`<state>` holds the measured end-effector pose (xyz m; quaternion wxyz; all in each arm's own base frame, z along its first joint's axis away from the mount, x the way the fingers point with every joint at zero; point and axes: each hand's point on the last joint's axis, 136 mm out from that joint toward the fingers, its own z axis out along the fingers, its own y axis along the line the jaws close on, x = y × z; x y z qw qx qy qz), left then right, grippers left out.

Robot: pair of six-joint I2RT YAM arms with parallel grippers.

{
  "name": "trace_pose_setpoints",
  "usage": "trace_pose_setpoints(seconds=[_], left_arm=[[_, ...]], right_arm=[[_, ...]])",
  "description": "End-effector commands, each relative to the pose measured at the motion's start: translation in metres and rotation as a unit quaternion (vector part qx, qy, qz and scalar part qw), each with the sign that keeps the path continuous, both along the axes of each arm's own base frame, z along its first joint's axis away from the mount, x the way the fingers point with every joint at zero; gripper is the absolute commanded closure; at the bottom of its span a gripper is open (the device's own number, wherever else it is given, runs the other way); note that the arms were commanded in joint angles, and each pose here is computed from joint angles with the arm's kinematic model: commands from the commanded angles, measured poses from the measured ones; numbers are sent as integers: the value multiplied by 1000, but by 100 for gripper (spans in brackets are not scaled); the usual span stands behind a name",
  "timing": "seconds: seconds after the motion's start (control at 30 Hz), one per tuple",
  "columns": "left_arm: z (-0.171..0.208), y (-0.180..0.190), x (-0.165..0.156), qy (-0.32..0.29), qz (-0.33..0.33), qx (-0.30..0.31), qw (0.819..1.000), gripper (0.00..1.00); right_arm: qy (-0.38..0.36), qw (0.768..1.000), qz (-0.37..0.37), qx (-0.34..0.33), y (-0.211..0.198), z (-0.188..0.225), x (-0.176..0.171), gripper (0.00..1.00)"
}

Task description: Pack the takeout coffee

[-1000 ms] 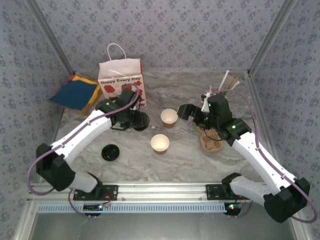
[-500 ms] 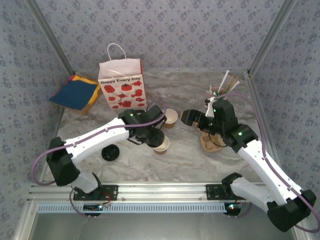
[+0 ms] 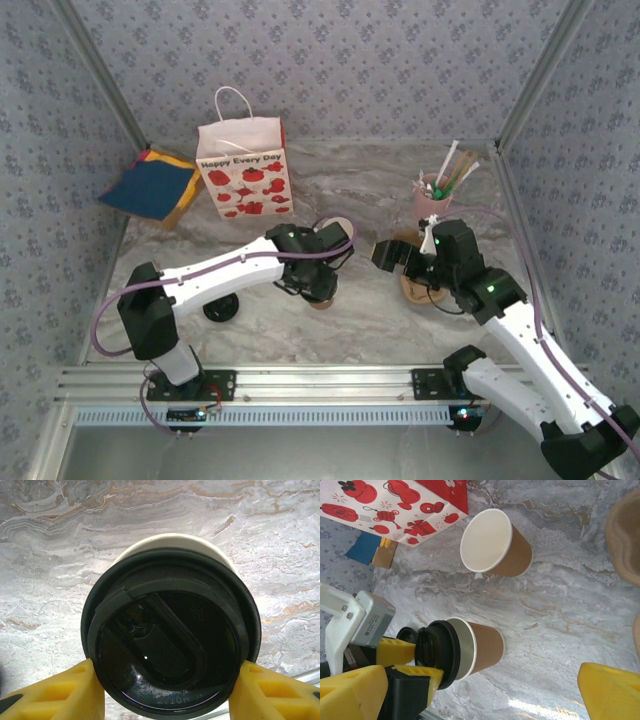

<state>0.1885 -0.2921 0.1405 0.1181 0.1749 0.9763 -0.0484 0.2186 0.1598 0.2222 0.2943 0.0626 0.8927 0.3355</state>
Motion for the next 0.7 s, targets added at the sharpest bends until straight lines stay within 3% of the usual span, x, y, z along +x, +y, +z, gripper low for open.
trace_pose_setpoints(seconds=[0.0,0.67], left_arm=[[5,3,0,-4,-12,21,1000,44],[-3,-5,1,13,-30,46,998,44]], right_arm=[[8,1000,-8,-7,-4,-5,-4,0],[12,1000,-13,-9,-3,-12,-1,0]])
